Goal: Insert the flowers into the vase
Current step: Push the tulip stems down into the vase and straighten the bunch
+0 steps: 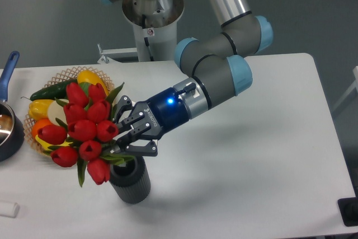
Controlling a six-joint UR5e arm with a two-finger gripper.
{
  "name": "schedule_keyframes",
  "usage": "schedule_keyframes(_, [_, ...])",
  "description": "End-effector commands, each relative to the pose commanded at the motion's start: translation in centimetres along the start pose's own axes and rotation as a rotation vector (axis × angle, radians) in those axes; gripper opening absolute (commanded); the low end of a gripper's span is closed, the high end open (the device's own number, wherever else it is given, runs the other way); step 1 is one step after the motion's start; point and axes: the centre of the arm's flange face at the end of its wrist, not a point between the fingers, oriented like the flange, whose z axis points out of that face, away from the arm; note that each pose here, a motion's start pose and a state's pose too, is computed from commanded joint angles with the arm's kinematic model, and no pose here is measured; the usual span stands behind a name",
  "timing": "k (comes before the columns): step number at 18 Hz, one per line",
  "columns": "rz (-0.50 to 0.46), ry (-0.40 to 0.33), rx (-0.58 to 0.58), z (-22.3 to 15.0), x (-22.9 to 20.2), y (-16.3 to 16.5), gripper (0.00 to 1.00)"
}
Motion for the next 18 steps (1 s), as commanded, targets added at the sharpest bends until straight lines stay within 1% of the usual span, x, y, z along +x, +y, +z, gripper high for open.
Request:
schedule_keyframes(4, [-0.02, -0.013, 0.001, -0.8, -0.6, 1.0, 0.17])
schedule_keyframes(7, [-0.041, -0.017, 0.002, -1.0, -1.3, 2.4, 0.17])
schedule_keyframes(10, [-0.063, -0.033, 0.004, -2.0, -1.9, 3.5, 0.17])
schedule_keyframes(14, [-0.087, -0.034, 0.001, -2.1, -2.2, 5.6, 0.17])
schedule_keyframes(16, [-0.075, -0.036, -0.003, -2.1, -2.4, 6.2, 0.17])
schedule_keyframes(18, [-0.087, -0.039, -0.013, -2.0, -2.2, 7.2, 0.18])
